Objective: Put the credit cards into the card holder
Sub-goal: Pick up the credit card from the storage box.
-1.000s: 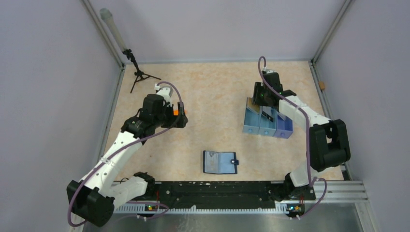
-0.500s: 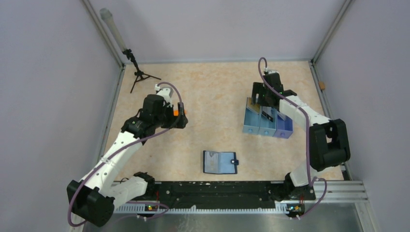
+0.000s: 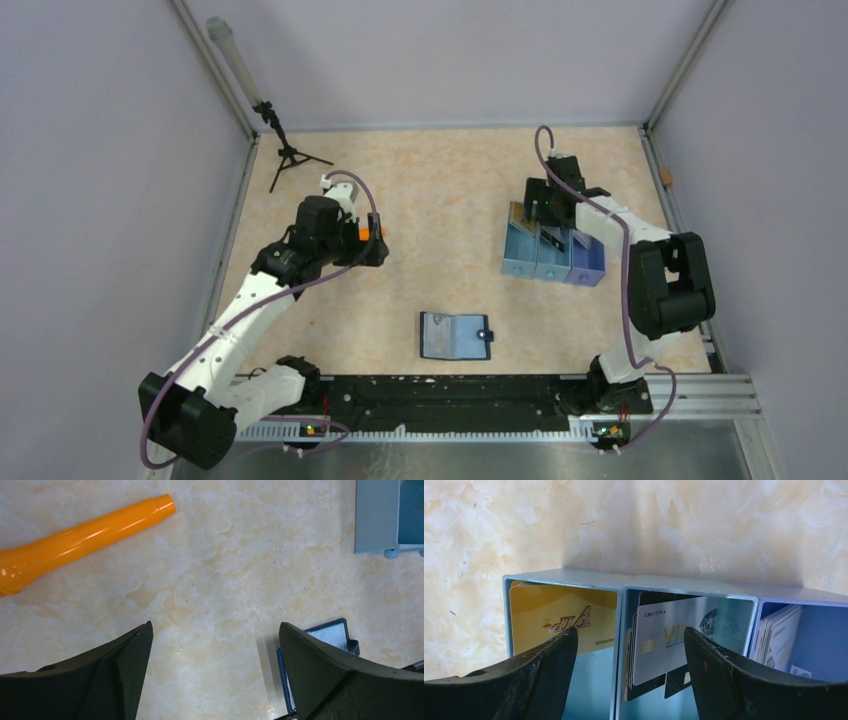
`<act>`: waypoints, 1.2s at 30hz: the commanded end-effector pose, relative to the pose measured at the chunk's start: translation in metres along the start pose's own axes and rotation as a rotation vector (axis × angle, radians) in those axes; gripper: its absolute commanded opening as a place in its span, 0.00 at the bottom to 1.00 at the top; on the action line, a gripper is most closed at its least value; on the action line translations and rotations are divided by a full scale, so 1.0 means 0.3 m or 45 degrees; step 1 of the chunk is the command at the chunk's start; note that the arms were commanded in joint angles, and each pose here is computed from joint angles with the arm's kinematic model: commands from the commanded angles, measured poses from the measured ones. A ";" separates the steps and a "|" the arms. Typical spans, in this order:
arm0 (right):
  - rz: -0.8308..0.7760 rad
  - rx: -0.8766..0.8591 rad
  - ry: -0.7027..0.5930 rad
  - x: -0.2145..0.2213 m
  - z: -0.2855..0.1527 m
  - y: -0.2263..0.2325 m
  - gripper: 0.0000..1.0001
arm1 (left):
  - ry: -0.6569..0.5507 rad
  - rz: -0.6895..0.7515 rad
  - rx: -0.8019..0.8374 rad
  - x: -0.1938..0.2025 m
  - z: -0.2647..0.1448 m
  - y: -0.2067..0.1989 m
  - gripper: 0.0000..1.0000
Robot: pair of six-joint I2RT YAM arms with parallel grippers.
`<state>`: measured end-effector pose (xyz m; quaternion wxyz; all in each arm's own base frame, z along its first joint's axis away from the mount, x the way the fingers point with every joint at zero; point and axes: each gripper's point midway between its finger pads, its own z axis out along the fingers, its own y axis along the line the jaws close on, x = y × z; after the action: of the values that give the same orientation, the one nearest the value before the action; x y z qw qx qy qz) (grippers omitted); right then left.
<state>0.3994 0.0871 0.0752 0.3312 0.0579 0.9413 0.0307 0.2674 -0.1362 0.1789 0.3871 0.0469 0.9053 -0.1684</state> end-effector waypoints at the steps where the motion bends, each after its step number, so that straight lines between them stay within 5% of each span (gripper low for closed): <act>1: 0.025 -0.109 -0.033 -0.028 -0.020 0.050 0.76 | -0.025 0.012 0.017 -0.016 0.001 -0.004 0.99; 14: 0.068 -0.210 -0.113 -0.074 -0.097 0.094 0.65 | -0.022 0.012 0.020 -0.012 0.002 -0.005 0.99; 36: 0.050 -0.147 -0.142 -0.095 -0.152 0.056 0.12 | -0.029 0.012 0.022 -0.014 -0.002 -0.006 0.99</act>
<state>0.3953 0.0971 0.1050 0.3624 0.0615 0.9267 0.0780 0.2667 -0.1373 0.1787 0.3855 0.0484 0.9053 -0.1714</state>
